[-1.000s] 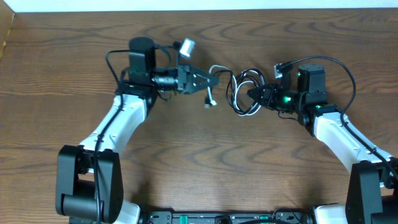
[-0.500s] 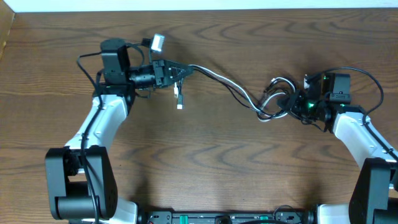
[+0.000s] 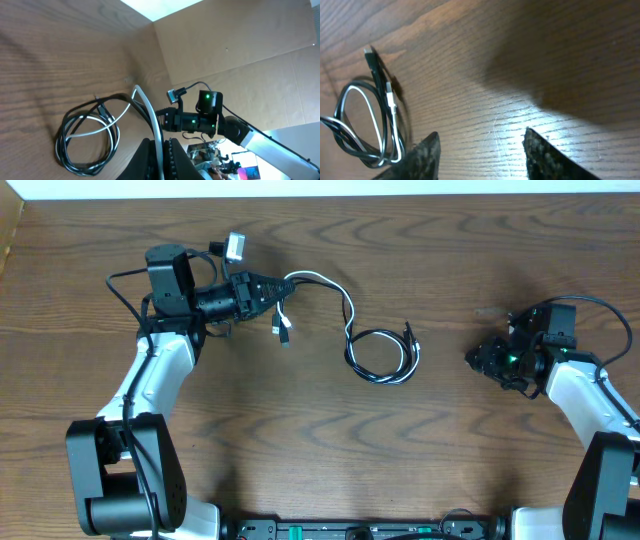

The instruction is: Untangle cables

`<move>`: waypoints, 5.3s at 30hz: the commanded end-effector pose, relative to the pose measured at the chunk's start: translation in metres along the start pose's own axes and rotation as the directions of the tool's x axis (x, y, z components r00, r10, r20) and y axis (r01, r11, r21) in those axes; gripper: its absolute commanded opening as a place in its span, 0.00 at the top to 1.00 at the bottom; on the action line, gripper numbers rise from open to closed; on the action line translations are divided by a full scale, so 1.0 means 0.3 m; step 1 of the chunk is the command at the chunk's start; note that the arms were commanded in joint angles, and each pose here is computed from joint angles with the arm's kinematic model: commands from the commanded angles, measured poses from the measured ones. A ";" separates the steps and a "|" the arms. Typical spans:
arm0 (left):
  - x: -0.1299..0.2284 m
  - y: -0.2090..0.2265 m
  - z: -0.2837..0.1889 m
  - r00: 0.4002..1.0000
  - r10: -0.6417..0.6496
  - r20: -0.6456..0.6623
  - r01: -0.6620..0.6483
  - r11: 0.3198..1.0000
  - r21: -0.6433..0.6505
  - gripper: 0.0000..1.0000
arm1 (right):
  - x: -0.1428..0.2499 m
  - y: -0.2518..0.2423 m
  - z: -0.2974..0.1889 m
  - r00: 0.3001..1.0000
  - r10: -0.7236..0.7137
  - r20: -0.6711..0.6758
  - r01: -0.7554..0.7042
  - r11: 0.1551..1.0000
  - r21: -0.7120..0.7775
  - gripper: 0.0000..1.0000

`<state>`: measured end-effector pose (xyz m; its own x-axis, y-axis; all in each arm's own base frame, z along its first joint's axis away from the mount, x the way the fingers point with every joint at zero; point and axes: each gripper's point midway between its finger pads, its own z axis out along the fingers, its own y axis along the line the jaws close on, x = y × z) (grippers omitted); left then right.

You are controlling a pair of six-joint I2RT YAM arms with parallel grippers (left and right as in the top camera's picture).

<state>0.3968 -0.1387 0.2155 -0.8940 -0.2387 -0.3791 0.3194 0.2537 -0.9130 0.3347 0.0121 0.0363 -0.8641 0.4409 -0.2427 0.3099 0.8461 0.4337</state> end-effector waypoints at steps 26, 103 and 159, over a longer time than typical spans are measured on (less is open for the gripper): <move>0.308 0.572 -0.410 0.947 -0.272 0.173 0.249 0.277 -0.928 0.85 | 0.082 0.320 0.054 0.993 -0.118 -0.026 0.111 0.974 -0.198 0.48; 0.612 0.672 0.315 0.925 -0.379 0.011 0.177 0.407 -0.896 0.93 | 0.100 0.302 0.057 0.988 -0.152 -0.041 0.142 0.974 -0.178 0.40; 0.413 0.057 0.353 0.936 -0.147 -0.320 0.050 0.955 -0.293 0.93 | 0.127 0.557 0.124 0.972 -0.232 0.020 0.221 0.890 -0.398 0.99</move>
<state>0.3173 -0.2725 0.1234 -0.9844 0.0610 -0.1649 0.1712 0.5466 -0.8197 0.3573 0.2006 0.0804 -0.9171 0.1759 -0.3578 -0.1535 0.6724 0.7241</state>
